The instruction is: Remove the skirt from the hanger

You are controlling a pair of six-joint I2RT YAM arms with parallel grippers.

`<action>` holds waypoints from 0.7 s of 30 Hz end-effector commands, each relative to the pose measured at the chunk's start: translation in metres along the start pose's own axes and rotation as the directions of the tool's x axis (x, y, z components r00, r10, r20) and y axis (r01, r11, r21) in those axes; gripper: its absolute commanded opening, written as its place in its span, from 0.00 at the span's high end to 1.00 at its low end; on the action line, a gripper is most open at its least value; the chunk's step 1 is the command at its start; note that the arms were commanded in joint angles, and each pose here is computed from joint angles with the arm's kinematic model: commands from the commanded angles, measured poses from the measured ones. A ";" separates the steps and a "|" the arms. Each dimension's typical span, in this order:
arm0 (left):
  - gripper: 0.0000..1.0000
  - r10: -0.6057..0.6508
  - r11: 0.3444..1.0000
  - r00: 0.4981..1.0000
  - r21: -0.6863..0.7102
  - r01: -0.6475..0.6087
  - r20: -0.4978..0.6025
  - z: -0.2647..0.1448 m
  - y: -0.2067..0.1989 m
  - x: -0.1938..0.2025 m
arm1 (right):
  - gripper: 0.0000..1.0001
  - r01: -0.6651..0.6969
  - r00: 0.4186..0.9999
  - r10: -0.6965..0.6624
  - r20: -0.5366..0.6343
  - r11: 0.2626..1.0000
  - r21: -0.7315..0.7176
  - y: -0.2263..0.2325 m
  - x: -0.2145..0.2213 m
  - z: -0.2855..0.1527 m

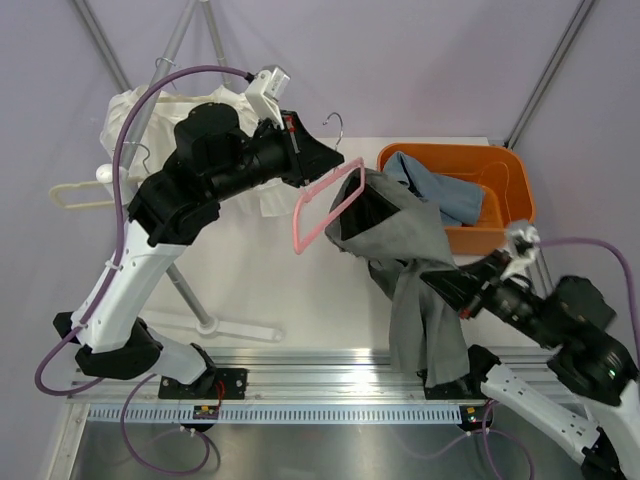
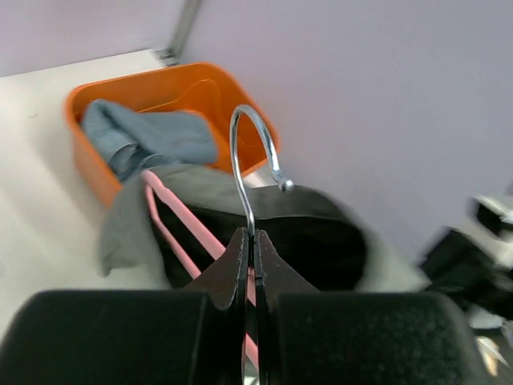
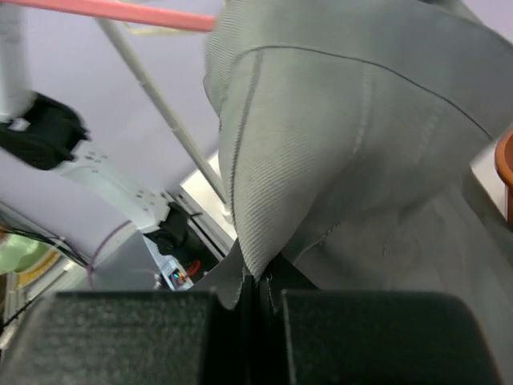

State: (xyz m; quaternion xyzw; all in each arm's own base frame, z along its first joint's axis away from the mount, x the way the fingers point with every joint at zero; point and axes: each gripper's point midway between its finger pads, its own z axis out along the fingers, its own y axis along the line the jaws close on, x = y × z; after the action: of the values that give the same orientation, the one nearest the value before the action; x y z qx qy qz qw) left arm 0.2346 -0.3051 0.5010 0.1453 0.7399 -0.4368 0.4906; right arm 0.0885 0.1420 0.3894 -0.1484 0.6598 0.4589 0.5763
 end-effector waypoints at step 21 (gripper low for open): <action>0.99 0.015 0.861 0.956 0.482 -0.161 0.293 -0.175 -0.120 -0.067 | 1.00 0.317 0.867 -0.452 0.208 0.825 0.468 -0.076 -0.231 0.155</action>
State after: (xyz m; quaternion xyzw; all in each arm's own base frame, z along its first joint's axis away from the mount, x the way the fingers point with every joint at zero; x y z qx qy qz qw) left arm 0.0673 -0.2095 0.6724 0.2275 0.4768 -0.6388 0.5594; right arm 0.2946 0.1845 0.4846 -0.1197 0.6901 0.2453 0.6703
